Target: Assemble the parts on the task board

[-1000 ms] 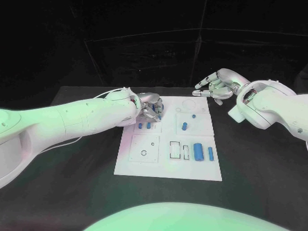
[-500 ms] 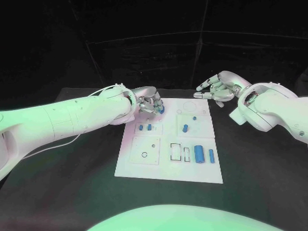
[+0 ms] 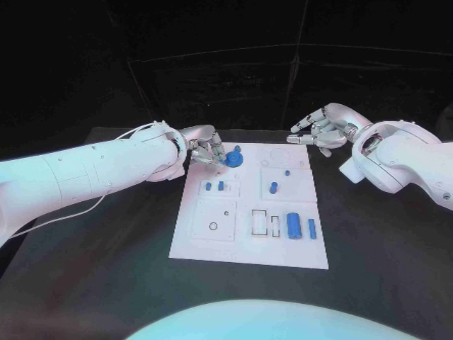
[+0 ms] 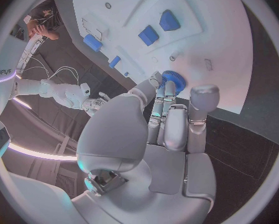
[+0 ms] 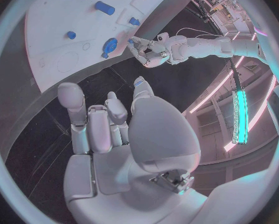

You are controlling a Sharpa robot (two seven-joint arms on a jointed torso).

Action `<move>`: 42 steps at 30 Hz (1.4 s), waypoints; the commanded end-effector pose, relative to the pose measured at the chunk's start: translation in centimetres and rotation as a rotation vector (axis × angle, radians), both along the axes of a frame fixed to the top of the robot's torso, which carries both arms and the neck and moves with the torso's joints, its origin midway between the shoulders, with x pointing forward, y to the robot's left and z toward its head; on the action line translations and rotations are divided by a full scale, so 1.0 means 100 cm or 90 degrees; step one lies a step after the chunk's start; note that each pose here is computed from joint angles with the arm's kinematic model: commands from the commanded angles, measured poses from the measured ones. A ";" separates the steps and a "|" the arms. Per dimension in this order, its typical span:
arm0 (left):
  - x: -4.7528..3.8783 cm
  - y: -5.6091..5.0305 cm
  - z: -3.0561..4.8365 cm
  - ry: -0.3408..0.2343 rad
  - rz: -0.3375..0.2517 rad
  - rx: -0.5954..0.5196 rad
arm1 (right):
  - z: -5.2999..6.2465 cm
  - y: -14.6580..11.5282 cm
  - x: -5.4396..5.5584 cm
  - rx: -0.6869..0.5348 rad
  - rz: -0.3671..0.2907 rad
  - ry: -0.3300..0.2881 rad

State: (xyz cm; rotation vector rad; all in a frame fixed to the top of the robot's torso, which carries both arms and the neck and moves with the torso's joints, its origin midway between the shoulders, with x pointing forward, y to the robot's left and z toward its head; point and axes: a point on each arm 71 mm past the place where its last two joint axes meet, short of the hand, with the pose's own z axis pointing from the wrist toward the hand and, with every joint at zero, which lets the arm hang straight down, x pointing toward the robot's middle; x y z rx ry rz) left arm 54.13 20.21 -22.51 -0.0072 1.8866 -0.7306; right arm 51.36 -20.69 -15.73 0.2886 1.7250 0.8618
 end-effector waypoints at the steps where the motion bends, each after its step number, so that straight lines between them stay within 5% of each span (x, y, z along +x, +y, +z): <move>1: -0.0016 0.002 -0.0044 0.029 -0.001 0.005 | 0.002 0.000 0.000 0.004 0.000 -0.007; 19: -0.0033 0.007 -0.0206 0.050 0.004 0.055 | 0.002 0.000 0.000 0.005 0.000 -0.007; 42: -0.0056 0.001 -0.0244 0.062 -0.015 0.055 | 0.002 -0.001 0.000 0.004 0.000 -0.007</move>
